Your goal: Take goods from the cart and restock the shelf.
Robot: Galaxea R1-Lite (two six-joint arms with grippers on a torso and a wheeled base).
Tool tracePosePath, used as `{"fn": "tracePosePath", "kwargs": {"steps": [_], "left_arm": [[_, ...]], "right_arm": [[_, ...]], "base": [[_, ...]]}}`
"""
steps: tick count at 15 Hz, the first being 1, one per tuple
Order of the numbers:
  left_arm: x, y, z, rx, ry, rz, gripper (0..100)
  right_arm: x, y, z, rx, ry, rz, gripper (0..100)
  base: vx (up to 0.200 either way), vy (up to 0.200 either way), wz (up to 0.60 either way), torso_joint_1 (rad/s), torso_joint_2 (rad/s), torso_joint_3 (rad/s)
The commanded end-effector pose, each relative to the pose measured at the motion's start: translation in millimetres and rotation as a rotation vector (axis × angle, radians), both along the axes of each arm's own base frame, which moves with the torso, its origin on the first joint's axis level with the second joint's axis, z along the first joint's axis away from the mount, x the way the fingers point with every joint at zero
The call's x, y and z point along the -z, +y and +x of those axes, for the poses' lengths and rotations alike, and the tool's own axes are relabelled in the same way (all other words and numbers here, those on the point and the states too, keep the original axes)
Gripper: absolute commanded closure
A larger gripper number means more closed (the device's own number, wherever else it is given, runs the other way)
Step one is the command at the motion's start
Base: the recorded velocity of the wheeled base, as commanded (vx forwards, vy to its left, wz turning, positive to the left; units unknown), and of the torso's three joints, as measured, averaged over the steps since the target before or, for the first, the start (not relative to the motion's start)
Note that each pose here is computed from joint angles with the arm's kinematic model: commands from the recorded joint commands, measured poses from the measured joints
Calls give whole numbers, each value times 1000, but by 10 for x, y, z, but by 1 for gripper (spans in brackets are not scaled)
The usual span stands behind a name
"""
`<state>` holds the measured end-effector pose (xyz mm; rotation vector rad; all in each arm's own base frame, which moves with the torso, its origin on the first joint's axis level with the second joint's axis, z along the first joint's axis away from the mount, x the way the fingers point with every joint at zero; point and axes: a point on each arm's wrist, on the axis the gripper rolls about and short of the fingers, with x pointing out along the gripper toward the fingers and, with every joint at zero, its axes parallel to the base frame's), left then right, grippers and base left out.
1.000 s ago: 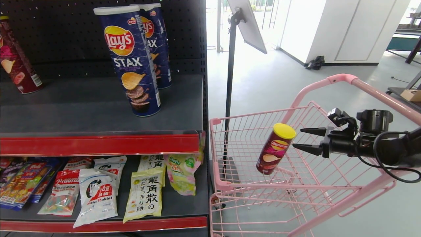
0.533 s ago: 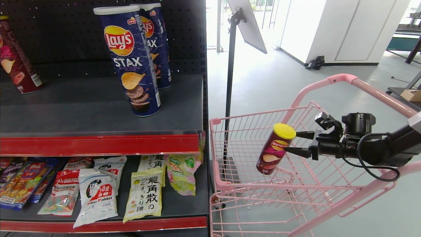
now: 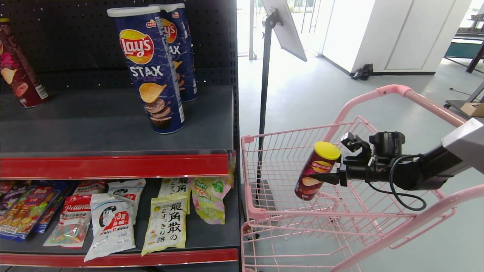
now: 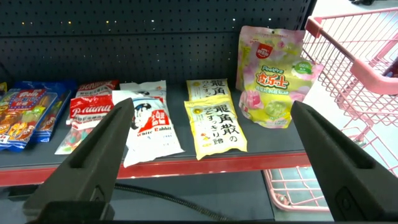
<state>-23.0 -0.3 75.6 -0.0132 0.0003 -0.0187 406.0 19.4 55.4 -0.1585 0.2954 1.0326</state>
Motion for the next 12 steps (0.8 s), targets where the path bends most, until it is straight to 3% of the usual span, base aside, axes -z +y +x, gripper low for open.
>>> {"fn": "tracePosePath", "kwargs": {"steps": [1, 4, 5, 12], "left_arm": [[1, 0, 1, 0, 1, -1, 0], [1, 0, 1, 0, 1, -1, 0], [1, 0, 1, 0, 1, -1, 0], [1, 0, 1, 0, 1, -1, 0]], "right_arm": [[20, 134, 11, -31, 6, 3, 0], [27, 279, 15, -66, 6, 5, 0], [34, 325, 33, -76, 1, 5, 100], [-49, 379, 55, -86, 5, 27, 100]], "base": [[0, 0, 0, 0, 0, 0], [0, 0, 0, 0, 0, 0], [0, 0, 0, 0, 0, 0], [0, 0, 0, 0, 0, 0]]}}
